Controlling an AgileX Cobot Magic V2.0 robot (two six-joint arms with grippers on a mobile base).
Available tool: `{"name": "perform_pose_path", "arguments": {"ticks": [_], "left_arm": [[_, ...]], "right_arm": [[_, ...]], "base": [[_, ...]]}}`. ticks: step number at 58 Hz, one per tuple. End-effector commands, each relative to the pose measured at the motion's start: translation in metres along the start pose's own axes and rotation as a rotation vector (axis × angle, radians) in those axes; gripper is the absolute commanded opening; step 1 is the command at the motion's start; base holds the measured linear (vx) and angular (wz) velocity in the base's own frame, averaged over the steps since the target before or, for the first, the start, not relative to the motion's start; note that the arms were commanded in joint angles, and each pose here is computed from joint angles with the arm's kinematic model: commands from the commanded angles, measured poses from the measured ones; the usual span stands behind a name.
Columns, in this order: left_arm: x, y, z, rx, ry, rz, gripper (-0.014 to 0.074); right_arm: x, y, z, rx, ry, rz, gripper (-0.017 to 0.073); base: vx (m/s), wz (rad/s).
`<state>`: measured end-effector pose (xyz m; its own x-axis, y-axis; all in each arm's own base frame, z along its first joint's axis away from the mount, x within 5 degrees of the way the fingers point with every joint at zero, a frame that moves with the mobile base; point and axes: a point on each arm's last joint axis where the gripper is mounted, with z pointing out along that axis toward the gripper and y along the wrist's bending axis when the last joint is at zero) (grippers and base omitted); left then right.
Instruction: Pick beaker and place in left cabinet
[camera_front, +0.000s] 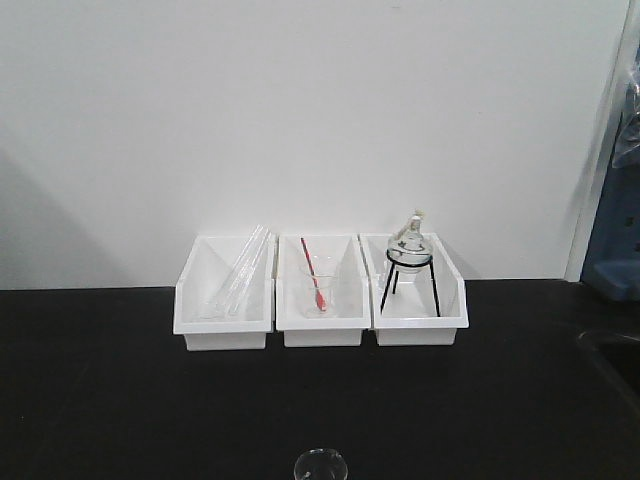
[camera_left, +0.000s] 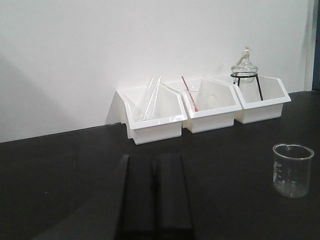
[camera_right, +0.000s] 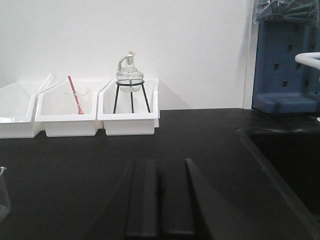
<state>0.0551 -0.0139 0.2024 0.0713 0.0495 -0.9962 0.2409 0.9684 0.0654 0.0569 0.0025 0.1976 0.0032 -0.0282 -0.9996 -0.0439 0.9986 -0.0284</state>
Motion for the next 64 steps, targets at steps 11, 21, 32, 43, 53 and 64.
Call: {"name": "perform_pose_path", "arguments": {"ticks": [11, 21, 32, 43, 53, 64], "left_arm": [[-0.003, 0.0, -0.001, -0.003, -0.086, -0.011, 0.0001], [-0.003, 0.0, -0.001, -0.003, -0.086, -0.011, 0.0001], [-0.003, 0.0, -0.001, -0.003, -0.086, -0.011, 0.0001], [-0.003, 0.0, -0.001, -0.003, -0.086, -0.011, 0.0001], [-0.003, 0.0, -0.001, -0.003, -0.086, -0.011, 0.0001], [-0.003, 0.0, -0.001, -0.003, -0.086, -0.011, 0.0001]], "right_arm": [[-0.006, 0.0, -0.001, 0.006, -0.087, -0.007, -0.0006], [-0.006, 0.0, -0.001, 0.006, -0.087, -0.007, -0.0006], [-0.006, 0.0, -0.001, 0.006, -0.096, -0.007, -0.0006], [-0.024, -0.001, -0.004, 0.012, -0.279, -0.007, -0.0006], [-0.073, -0.003, -0.017, 0.009, -0.48, 0.078, -0.0006], [-0.148, -0.005, -0.006, 0.034, -0.46, -0.05, -0.0006]], "base": [[0.0, 0.0], [0.0, 0.0], [0.0, 0.0], [0.0, 0.0], [0.0, 0.0], [0.0, 0.0]]}}
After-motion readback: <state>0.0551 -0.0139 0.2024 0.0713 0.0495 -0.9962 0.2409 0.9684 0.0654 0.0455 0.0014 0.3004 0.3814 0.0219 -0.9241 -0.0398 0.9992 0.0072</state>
